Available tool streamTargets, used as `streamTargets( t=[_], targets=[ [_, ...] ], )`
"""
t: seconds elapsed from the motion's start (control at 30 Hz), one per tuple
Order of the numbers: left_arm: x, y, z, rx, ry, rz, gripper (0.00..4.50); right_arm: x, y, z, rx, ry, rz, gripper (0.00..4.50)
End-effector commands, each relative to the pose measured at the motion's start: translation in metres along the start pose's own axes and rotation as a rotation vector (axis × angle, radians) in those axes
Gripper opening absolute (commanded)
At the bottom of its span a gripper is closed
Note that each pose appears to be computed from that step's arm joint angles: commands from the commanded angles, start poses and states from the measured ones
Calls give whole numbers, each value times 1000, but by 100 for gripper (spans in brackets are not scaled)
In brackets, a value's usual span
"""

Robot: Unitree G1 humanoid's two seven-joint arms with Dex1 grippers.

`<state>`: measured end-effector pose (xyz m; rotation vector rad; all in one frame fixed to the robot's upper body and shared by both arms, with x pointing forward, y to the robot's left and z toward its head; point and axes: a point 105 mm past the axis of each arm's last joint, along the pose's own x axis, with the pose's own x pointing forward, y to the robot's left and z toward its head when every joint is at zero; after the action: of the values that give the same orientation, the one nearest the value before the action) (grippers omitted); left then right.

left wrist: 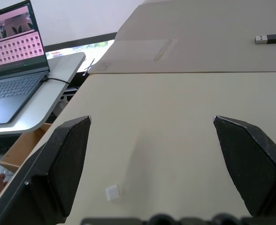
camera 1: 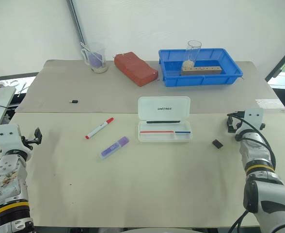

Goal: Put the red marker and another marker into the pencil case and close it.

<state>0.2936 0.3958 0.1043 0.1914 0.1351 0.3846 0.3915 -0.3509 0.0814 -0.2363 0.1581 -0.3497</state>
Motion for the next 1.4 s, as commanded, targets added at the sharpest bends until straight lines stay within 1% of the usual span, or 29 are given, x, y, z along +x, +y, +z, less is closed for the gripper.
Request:
streamTargets(
  t=[0.03, 0.2, 0.57, 0.73, 0.83, 0.93, 1.0, 1.13, 1.2, 1.27, 1.3, 1.4],
  targets=[
    [-2, 8, 20, 3, -64, 12, 444, 4, -11, 25, -8, -68, -23, 450],
    [-3, 9, 25, -10, -86, 11, 444, 5, -10, 27, -9, -73, -18, 450],
    [-4, 7, 26, -40, -92, -16, 444, 5, -10, 32, -16, -86, 0, 450],
    [-2, -5, 35, -41, -113, -96, 444, 5, -11, 38, -30, -105, 28, 450],
    [-2, -13, 44, -31, -133, -152, 444, 4, -9, 47, -36, -129, 84, 450],
    [-2, -36, 67, 22, -178, -285, 444, 1, -1, 63, -50, -172, 199, 450],
    [-3, -60, 88, 65, -212, -418, 444, -5, 6, 76, -67, -205, 295, 450],
    [-10, -103, 109, 129, -234, -643, 444, -19, 17, 91, -91, -238, 435, 450],
    [-18, -130, 113, 184, -236, -786, 444, -36, 30, 97, -100, -265, 550, 450],
    [-26, -150, 118, 219, -244, -889, 444, -50, 39, 101, -107, -279, 623, 450],
    [-31, -164, 122, 236, -257, -960, 444, -59, 44, 103, -111, -285, 666, 450],
    [-46, -204, 135, 303, -298, -1150, 444, -90, 61, 102, -147, -286, 794, 450]
  ],
)
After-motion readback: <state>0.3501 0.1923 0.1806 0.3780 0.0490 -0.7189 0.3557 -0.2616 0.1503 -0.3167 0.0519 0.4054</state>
